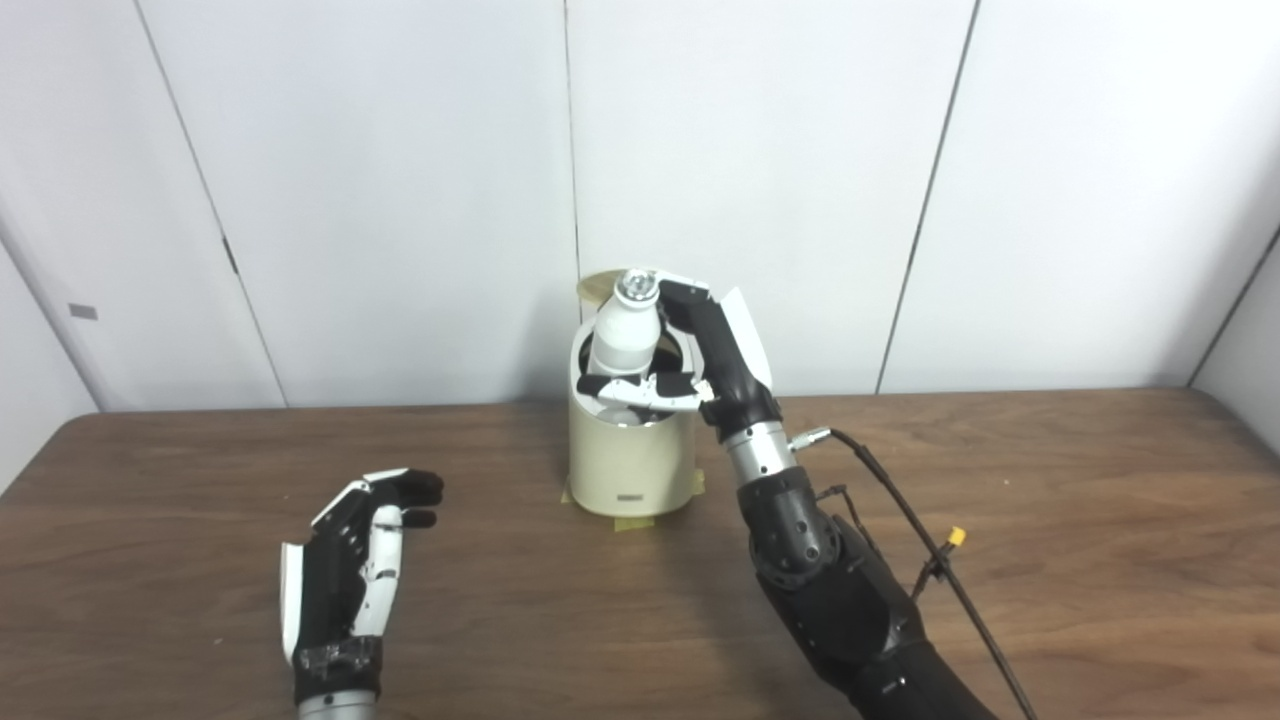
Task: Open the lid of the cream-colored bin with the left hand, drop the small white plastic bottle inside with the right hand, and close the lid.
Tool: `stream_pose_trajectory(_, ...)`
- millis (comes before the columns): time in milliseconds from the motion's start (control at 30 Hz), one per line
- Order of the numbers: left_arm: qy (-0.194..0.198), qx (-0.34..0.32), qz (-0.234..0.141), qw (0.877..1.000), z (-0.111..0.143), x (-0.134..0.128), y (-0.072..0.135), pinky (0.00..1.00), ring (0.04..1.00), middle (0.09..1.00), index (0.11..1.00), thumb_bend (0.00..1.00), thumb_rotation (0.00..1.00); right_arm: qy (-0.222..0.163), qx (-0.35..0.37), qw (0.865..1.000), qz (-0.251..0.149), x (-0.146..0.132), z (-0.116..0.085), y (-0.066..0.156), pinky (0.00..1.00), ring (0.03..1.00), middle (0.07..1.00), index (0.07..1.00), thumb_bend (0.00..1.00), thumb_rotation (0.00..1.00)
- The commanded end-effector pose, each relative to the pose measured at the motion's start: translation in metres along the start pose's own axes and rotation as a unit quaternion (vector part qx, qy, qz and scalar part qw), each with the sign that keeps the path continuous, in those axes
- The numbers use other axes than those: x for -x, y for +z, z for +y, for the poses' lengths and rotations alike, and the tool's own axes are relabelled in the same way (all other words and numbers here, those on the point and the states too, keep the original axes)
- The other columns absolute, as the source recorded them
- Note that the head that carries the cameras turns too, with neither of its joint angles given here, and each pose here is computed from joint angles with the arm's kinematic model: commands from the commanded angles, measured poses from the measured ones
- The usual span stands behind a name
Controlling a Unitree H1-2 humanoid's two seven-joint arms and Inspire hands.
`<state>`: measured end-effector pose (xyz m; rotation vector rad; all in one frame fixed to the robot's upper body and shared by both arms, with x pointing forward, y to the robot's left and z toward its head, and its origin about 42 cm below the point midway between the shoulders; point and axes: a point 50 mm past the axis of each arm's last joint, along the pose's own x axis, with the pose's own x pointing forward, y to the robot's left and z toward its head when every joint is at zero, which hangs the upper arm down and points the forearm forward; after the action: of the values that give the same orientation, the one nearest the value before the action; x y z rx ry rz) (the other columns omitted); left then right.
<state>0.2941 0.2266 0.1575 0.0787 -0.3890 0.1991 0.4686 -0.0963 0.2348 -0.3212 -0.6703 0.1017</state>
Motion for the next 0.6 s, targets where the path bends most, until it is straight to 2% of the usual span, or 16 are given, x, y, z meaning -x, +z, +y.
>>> stream_pose_trajectory(0,0.003,0.004,-0.038,0.999,-0.0042,-0.0092,0.0141,0.58,0.63,0.62,0.587,0.14,0.66,-0.018,-0.002,0.998,-0.06,-0.0317,-0.0058,0.0242,0.36,0.428,0.489,0.492,0.52,0.0)
stream_pose_trajectory(200,0.001,0.004,-0.039,0.999,-0.0048,-0.0086,0.0138,0.58,0.629,0.619,0.588,0.14,0.67,-0.025,0.022,0.997,-0.076,-0.0365,-0.0059,0.0263,0.37,0.43,0.488,0.493,0.52,0.0)
stream_pose_trajectory(300,0.0,0.006,-0.039,0.999,-0.0054,-0.0081,0.0142,0.58,0.629,0.619,0.588,0.14,0.67,-0.023,0.035,0.995,-0.086,-0.0373,-0.0062,0.0268,0.34,0.415,0.5,0.491,0.52,0.0)
stream_pose_trajectory(567,0.002,0.008,-0.038,0.999,-0.0077,-0.0054,0.0176,0.58,0.626,0.616,0.584,0.14,0.67,-0.01,0.081,0.992,-0.098,-0.033,-0.0056,0.0169,0.34,0.414,0.514,0.479,0.52,0.0)
